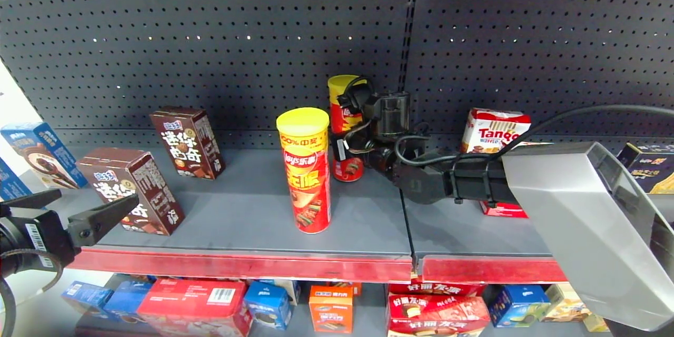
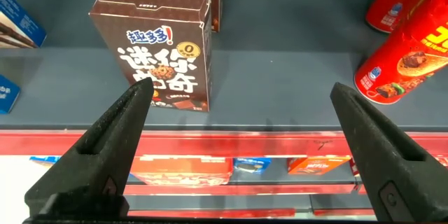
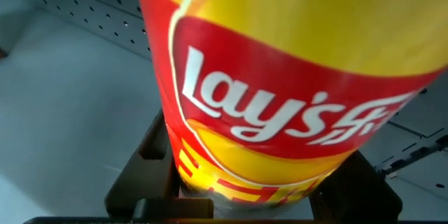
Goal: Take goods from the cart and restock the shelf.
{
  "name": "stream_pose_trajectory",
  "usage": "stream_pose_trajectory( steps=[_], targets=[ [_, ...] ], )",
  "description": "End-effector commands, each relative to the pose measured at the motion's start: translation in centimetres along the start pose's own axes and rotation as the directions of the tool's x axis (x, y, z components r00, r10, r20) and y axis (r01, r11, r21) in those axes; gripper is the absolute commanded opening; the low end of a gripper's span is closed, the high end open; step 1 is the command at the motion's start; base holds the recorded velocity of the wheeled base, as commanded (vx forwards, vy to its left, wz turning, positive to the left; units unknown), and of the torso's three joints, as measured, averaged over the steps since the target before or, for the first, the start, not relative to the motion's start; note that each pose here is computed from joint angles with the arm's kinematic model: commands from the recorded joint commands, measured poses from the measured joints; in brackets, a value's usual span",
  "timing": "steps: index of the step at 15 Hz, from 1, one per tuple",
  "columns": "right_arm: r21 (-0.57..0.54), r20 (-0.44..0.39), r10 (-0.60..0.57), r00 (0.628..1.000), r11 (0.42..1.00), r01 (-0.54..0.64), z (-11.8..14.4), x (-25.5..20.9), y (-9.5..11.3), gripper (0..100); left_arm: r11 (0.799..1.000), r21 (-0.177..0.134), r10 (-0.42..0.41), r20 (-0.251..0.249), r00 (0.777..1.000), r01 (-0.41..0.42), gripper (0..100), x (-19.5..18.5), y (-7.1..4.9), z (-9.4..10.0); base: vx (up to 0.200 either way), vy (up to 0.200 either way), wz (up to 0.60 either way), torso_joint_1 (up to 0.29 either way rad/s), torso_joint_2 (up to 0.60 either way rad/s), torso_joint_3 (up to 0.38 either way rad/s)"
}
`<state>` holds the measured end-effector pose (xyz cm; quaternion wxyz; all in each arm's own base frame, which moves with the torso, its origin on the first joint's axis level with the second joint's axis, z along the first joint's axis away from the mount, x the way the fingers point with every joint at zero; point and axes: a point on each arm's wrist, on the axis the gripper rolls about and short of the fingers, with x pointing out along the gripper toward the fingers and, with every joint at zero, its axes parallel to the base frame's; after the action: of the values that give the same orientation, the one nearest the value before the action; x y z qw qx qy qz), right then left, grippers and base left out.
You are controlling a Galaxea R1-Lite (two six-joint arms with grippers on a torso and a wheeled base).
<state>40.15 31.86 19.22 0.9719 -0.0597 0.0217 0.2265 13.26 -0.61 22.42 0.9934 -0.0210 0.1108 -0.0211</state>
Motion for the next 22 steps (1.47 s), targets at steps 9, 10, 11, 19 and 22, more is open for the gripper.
stream_pose_trajectory(
  steps=[9,10,11,19,22],
  targets=[
    [0.004,0.010,-0.011,1.000,1.000,0.011,0.6,-0.3,0.2,100,1.000,0.000,0.000,-0.001,1.000,0.000,100,0.0,0.0,0.0,0.000,0.000,0.00,0.000,0.00,0.000],
    [0.004,0.010,-0.012,1.000,1.000,0.012,0.6,-0.4,0.2,100,1.000,0.000,0.000,-0.001,1.000,0.000,100,0.0,0.0,0.0,0.000,0.000,0.00,0.000,0.00,0.000],
    [0.003,0.007,-0.009,1.000,1.000,0.009,0.9,-0.7,0.2,100,1.000,0.000,0.000,0.002,1.000,0.000,100,0.0,0.0,0.0,0.000,0.000,0.00,0.000,0.00,0.000],
    [-0.011,-0.039,-0.001,0.999,1.000,0.000,1.5,-3.1,0.6,100,1.000,-0.001,0.002,0.000,1.000,-0.002,100,0.0,0.0,0.0,0.000,0.000,0.00,0.000,0.00,0.000],
    [-0.015,-0.058,0.004,0.998,1.000,-0.005,1.5,-4.0,0.5,100,1.000,-0.001,0.002,0.002,1.000,-0.002,100,0.0,0.0,0.0,0.000,0.000,0.00,0.000,0.00,0.000]
  ],
)
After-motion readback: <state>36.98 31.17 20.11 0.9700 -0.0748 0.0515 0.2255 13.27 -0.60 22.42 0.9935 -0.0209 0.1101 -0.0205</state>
